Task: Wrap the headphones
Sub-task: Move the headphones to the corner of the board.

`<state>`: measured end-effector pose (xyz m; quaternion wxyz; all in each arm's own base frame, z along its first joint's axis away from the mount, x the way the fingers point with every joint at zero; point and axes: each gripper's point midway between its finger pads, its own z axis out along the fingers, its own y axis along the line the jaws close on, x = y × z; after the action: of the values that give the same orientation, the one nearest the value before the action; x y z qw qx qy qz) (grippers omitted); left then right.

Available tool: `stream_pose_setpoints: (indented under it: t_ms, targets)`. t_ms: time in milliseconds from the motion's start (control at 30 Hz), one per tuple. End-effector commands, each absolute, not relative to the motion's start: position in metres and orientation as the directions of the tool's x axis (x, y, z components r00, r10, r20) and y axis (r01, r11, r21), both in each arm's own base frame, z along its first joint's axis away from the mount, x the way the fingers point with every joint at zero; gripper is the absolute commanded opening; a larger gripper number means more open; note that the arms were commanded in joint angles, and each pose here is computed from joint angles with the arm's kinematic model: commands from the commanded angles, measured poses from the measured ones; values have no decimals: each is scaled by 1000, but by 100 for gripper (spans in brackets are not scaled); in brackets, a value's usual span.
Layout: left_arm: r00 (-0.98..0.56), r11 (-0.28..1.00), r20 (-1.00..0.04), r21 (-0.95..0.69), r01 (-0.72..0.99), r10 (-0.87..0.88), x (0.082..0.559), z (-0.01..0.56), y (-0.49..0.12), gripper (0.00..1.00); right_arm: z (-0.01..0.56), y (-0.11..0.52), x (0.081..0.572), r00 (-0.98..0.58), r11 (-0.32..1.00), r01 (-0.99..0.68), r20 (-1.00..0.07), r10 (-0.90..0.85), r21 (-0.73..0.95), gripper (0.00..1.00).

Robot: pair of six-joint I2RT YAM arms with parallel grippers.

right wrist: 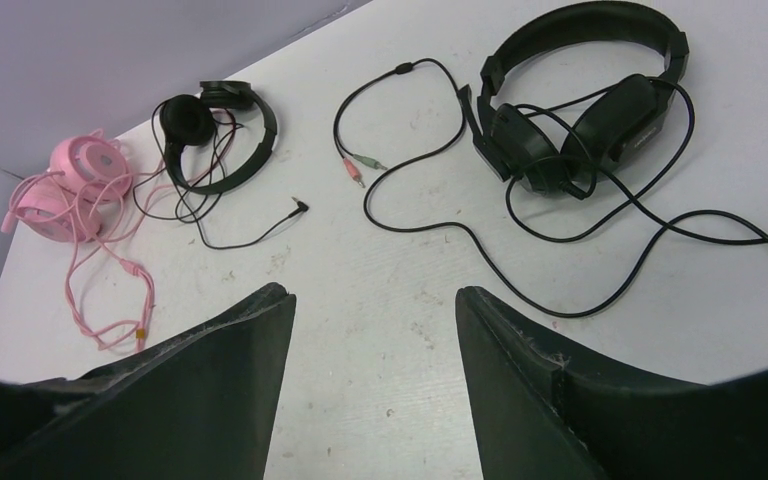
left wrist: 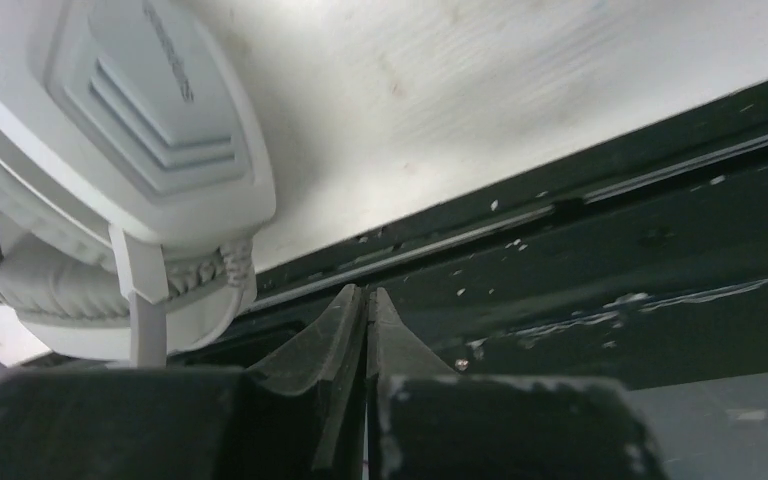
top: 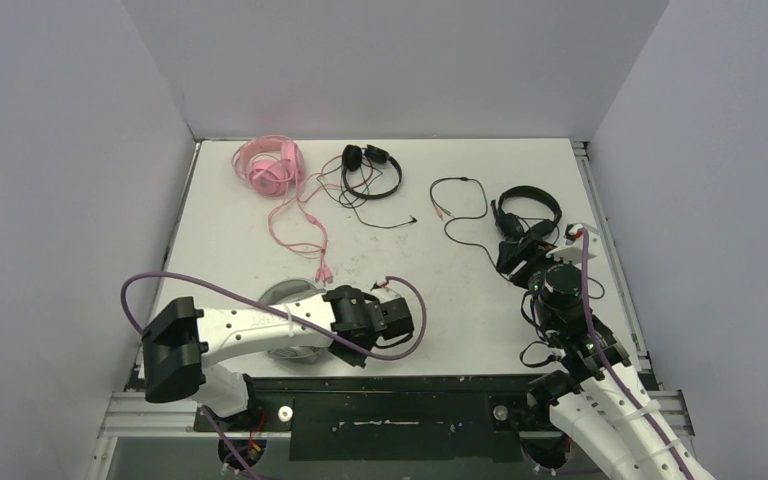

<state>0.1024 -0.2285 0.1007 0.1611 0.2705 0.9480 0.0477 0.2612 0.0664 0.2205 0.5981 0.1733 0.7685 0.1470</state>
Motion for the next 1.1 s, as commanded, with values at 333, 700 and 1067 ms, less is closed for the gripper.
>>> stream_pose_setpoints:
  t_ms: [333,700,1067]
  targets:
    - [-892,975,-396,55,214,218,148,75,-192,0,239,69,265,-183,891,53,-873,452,450,61]
    - [-865,980,-494,113,-162,-86,242,67,-83,0,249,77,271,-181,891,21,-875,450,454,61]
    - [-795,928,-533,47,-369,-290,314,74,2,0,244,90,272,-232,888,-24,-867,442,459,61]
